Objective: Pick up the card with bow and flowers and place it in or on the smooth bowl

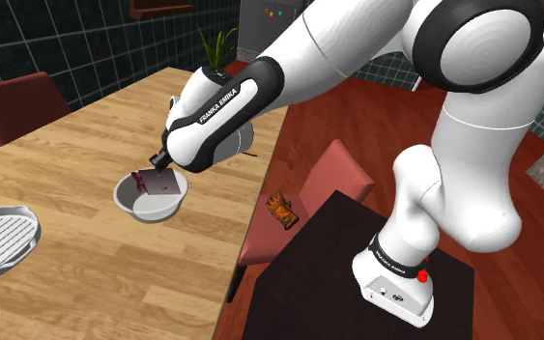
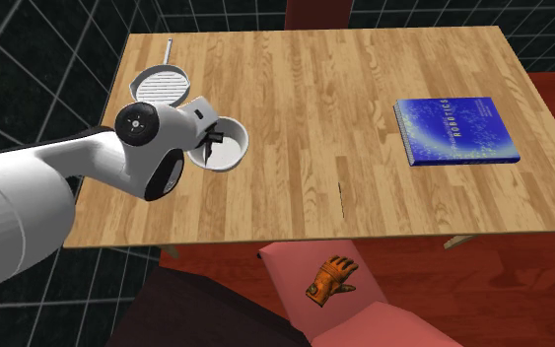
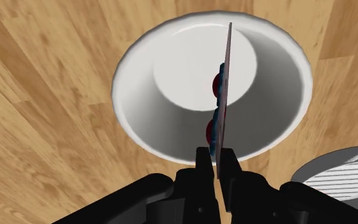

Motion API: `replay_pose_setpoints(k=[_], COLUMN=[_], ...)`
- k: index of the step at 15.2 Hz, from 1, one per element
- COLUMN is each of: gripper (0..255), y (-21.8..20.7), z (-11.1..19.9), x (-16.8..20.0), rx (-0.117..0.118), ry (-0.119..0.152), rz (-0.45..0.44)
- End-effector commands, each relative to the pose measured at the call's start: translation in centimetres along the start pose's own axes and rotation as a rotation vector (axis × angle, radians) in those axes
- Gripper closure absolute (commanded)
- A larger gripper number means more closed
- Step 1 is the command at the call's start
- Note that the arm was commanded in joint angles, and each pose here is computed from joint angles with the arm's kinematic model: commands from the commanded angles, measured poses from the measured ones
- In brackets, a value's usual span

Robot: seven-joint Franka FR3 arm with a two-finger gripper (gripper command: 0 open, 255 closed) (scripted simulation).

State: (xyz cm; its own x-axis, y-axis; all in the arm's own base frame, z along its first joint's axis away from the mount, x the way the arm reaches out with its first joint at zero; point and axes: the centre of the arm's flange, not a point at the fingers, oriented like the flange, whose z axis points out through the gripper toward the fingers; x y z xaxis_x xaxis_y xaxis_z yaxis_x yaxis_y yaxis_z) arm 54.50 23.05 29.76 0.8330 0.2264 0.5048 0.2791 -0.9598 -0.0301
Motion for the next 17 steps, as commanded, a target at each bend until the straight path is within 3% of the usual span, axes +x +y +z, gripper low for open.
replay_pose_setpoints(k=[1, 6, 14, 15, 17], gripper=[255, 255, 255, 0, 0], y=[0.0, 0.0, 0.0, 0.0, -0.1], z=[1.0, 3.5, 3.5, 3.5, 3.5], x=[-0.6, -2.1, -2.1, -1.9, -2.0], rx=[0.0, 0.0, 0.0, 0.0, 0.0], ry=[0.0, 0.0, 0.0, 0.0, 0.0], rz=[0.001, 0.001, 0.001, 0.001, 0.001])
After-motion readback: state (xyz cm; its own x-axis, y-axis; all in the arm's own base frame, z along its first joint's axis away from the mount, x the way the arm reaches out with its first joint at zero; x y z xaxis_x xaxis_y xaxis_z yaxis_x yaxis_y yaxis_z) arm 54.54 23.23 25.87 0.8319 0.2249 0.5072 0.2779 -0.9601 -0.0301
